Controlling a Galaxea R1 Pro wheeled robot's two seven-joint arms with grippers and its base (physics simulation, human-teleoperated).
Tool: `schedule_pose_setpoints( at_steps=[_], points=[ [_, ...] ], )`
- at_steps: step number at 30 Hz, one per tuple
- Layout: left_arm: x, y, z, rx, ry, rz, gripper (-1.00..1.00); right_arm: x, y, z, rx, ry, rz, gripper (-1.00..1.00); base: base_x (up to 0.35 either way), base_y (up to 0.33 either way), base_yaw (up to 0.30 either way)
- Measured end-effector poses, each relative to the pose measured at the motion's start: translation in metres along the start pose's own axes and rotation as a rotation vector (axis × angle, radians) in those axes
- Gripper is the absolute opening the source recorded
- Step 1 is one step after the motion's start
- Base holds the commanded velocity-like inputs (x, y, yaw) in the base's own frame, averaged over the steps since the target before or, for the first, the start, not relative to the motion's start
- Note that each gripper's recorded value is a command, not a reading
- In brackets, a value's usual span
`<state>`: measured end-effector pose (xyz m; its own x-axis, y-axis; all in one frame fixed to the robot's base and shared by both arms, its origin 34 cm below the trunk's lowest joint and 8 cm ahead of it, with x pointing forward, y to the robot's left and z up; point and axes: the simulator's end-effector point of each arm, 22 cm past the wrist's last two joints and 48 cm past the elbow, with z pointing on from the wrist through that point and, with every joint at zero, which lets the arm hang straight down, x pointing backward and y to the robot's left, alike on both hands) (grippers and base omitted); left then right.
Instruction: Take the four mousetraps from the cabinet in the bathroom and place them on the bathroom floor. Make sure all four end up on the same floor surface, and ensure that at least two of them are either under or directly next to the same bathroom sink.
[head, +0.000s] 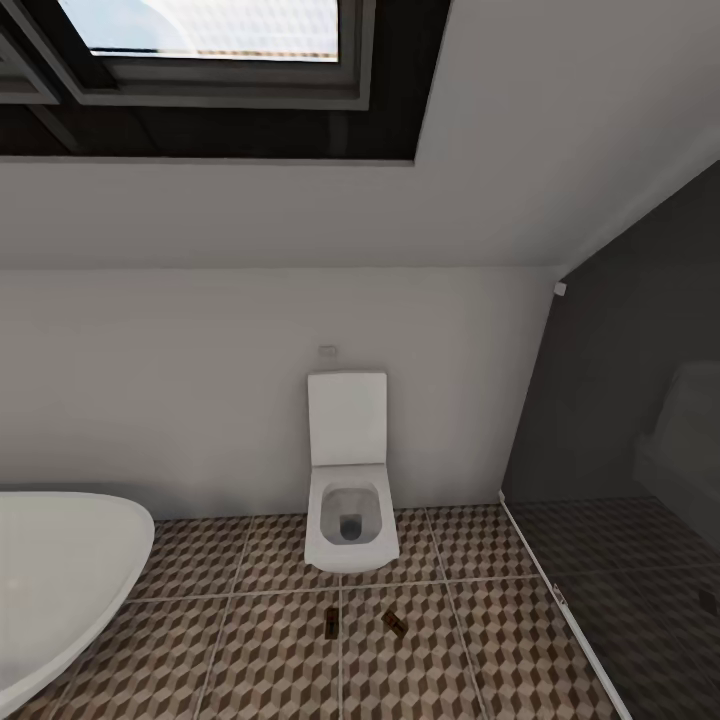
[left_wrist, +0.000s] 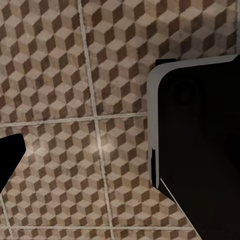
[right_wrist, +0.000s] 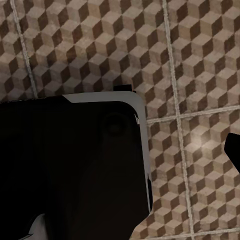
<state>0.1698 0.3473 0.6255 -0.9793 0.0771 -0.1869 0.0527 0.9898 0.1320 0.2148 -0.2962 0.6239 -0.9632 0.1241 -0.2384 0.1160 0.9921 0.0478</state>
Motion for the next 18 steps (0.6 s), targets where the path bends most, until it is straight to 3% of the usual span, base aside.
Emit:
schedule_pose_setpoints(
  at_steps=[18],
  points=[
    [0.0004, 0.0, 0.0, 0.0, 0.001, 0.0, 1.0, 0.0, -0.0002, 0.0, 0.0, 0.0, 0.0, 1.0, 0.0, 0.0, 0.0]
  ],
)
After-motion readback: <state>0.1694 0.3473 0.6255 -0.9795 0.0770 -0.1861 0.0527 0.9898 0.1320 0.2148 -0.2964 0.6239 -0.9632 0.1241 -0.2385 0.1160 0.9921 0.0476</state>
